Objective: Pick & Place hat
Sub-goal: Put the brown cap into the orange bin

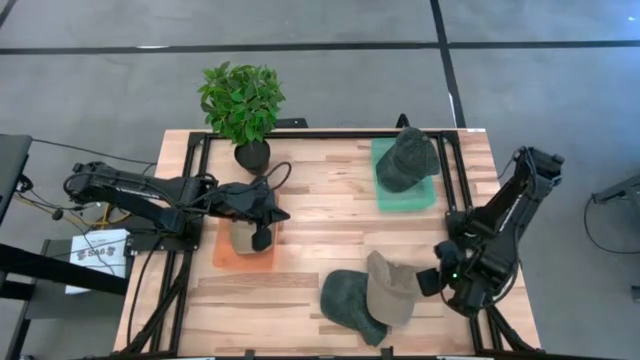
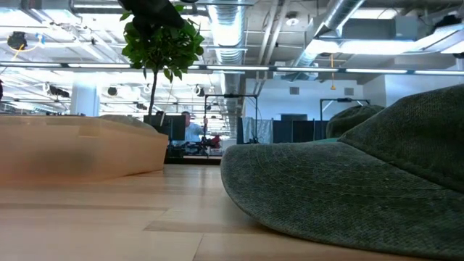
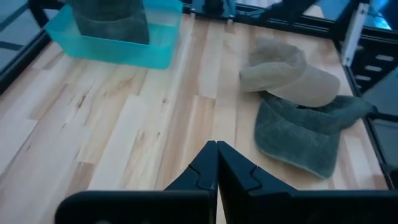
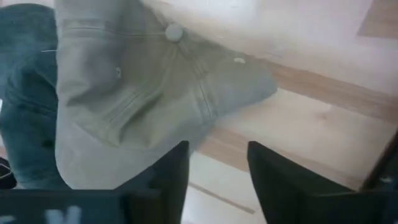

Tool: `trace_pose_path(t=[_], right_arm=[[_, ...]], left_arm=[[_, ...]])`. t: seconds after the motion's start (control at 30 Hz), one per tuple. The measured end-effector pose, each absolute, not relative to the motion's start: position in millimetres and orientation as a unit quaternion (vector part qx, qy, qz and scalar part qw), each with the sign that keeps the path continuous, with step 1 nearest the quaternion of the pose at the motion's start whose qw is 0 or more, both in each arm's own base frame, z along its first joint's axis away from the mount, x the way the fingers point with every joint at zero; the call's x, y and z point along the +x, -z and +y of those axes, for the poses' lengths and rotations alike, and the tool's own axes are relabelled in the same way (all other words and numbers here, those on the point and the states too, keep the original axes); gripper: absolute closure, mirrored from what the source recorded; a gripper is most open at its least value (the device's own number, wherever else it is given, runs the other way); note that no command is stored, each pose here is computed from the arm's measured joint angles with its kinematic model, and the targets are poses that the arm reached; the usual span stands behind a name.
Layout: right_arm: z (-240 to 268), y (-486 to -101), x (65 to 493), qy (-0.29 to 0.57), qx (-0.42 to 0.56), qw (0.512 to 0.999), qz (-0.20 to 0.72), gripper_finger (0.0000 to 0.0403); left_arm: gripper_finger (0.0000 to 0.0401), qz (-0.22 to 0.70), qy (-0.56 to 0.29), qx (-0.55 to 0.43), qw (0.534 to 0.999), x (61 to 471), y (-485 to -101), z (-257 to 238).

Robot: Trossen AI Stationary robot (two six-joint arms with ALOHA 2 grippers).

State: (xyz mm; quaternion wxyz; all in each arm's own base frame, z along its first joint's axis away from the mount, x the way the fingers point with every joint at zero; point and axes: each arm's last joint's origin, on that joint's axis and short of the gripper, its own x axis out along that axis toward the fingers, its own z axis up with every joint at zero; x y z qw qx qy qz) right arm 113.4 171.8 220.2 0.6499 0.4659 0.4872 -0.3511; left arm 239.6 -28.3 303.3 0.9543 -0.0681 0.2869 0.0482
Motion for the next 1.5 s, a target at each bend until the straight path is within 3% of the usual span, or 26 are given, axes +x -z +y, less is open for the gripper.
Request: trace_pose_path(t=[0.33, 0.73, 0.93, 1.23, 1.5], right_arm=[[165, -191, 111, 0.356, 0.482, 0.65, 0.467, 0.0159], [154, -159, 116, 0.342, 0.516, 0.659, 0.428, 0.0156], [148, -151, 118, 0.348, 0.51, 0.662, 0.425, 0.0211], [140, -147, 122, 0.348, 0.49, 0.68, 0.419, 0.0386], [143, -164, 134, 0.331, 0.47, 0.723, 0.383, 0.0392]], left_arm=[[0.0401, 0.283, -0.069, -0.093, 0.952, 240, -303, -28], [0.0401, 0.28, -0.084, -0.091, 0.952, 240, -303, -27], [0.0401, 0.28, -0.084, -0.091, 0.952, 240, -303, -27], [0.0401, 0.28, -0.084, -0.091, 0.952, 240, -303, -27], [0.0401, 0.278, -0.088, -0.108, 0.95, 240, -303, -27]])
